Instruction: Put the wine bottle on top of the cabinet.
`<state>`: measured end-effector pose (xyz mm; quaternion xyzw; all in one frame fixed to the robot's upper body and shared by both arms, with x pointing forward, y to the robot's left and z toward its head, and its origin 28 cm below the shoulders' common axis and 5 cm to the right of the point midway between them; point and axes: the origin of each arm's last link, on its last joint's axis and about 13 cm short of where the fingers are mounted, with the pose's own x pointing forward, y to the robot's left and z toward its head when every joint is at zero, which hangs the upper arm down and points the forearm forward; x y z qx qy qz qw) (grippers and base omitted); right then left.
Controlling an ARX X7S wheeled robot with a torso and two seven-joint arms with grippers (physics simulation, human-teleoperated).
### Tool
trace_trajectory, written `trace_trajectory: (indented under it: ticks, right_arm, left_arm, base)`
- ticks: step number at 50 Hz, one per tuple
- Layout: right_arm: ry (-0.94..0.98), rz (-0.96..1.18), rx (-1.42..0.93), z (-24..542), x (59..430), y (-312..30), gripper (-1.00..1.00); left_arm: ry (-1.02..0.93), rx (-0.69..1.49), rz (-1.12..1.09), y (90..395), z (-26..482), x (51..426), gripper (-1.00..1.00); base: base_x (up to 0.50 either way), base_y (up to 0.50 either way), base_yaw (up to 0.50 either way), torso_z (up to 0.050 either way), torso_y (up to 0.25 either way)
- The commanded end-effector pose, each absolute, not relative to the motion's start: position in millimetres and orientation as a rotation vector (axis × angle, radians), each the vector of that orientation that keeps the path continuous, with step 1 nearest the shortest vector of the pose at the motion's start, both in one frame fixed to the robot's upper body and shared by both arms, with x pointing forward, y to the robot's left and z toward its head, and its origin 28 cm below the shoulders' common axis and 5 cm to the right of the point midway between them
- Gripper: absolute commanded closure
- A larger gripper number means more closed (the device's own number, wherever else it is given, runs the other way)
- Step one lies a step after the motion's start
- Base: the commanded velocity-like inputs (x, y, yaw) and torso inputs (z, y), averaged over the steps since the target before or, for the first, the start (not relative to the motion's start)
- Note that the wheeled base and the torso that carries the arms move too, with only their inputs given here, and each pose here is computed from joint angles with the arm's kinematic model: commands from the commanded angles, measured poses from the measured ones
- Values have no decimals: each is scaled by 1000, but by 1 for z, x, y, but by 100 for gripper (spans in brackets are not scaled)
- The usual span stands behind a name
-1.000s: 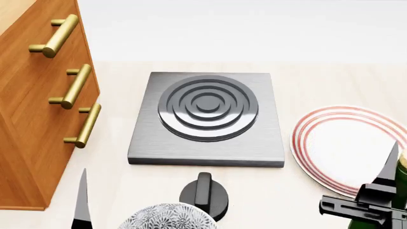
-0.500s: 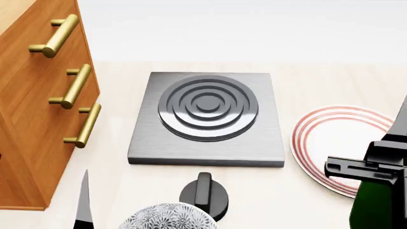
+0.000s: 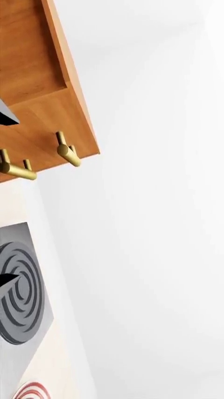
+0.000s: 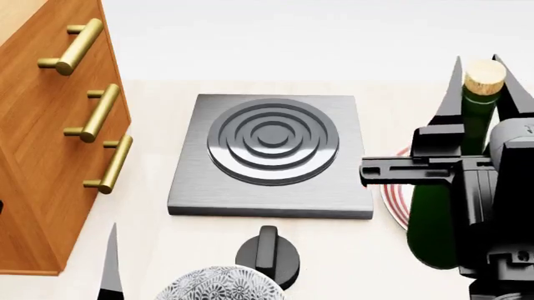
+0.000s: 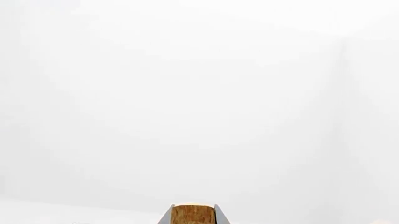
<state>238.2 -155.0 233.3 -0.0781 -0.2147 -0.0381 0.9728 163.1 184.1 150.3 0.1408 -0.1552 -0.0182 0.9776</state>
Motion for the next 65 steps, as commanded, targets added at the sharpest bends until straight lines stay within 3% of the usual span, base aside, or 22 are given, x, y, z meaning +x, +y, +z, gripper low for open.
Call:
trace_trajectory:
  ticks: [1,40,65]
  right_arm:
    - [-487,2,-156,245,244,-136,100]
    - [-508,222,-95,252,245,-96,100]
    - [-519,295,-33,258,245,-91,100]
  left_arm:
    - [-341,244,-66,183,153,164,-100]
    - [-274,260,-149,180,149,163,-100]
    - [-251,291,-482,150,160,179,-100]
  base:
    - [0,0,0,0,0]
    - [0,0,0,0,1]
    - [0,0,0,0,1]
